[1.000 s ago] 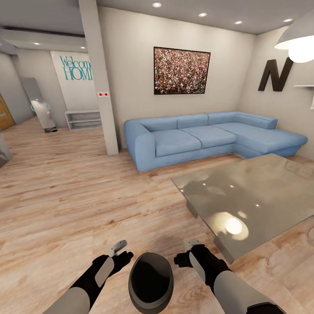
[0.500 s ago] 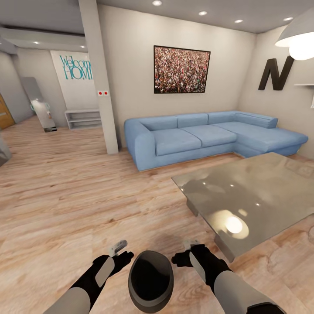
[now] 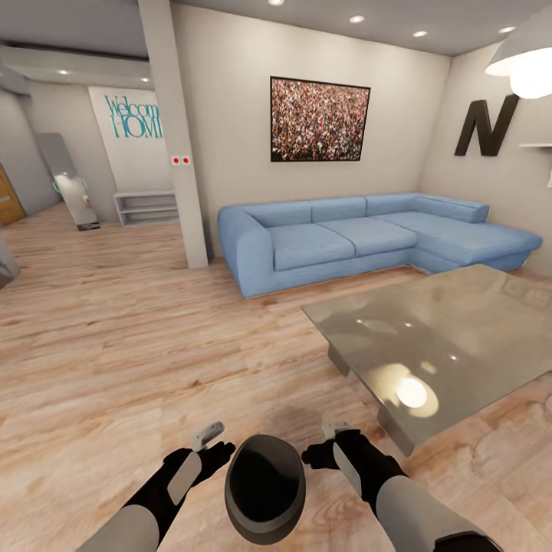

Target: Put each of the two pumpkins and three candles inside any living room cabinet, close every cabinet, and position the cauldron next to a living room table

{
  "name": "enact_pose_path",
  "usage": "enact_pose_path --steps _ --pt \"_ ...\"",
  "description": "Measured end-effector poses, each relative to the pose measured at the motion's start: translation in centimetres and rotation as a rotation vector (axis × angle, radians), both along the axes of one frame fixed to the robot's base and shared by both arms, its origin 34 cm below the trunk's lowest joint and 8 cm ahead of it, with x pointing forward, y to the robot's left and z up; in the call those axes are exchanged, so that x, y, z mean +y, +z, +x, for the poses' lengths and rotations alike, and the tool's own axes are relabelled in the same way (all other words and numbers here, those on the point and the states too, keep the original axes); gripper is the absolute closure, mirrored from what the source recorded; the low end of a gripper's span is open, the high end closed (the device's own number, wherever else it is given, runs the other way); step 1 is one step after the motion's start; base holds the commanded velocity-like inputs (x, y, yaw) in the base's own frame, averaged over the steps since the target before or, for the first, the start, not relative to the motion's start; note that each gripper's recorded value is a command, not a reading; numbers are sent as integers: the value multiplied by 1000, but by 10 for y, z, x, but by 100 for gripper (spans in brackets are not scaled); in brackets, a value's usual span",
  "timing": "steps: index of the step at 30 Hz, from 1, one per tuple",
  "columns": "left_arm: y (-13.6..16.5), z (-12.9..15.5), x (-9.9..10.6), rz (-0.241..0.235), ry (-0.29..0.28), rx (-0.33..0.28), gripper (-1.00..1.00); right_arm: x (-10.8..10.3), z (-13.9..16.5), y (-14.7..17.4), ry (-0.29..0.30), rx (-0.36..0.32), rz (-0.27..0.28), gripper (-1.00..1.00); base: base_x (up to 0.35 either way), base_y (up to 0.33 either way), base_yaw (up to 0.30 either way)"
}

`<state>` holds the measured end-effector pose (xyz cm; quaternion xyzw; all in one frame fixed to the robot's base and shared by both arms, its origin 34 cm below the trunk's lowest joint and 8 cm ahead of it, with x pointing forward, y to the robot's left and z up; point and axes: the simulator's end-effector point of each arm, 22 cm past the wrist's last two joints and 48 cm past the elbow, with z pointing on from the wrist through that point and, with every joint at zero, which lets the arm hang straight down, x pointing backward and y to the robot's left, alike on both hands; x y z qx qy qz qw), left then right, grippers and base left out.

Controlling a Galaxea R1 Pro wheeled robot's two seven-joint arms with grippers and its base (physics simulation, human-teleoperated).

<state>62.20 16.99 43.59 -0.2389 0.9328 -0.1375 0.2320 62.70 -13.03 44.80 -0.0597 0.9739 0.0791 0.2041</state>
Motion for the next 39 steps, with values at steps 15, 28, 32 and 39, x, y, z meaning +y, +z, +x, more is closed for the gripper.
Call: enact_pose_path --steps 15,28,32,39 --pt "-32 -7 -1 -4 0 0 -100 0 -6 -32 -2 0 1 -100 0 0 0" --pt "-58 -11 -5 -10 -8 -6 -100 1 0 -49 -2 -36 7 -100 0 0 0" --pt "-65 -11 -6 -10 -11 -13 -100 8 8 -50 -49 -58 61 -100 0 0 0" --pt "-80 -14 -6 -10 -10 -16 -100 8 5 -65 -68 -51 77 -100 0 0 0"
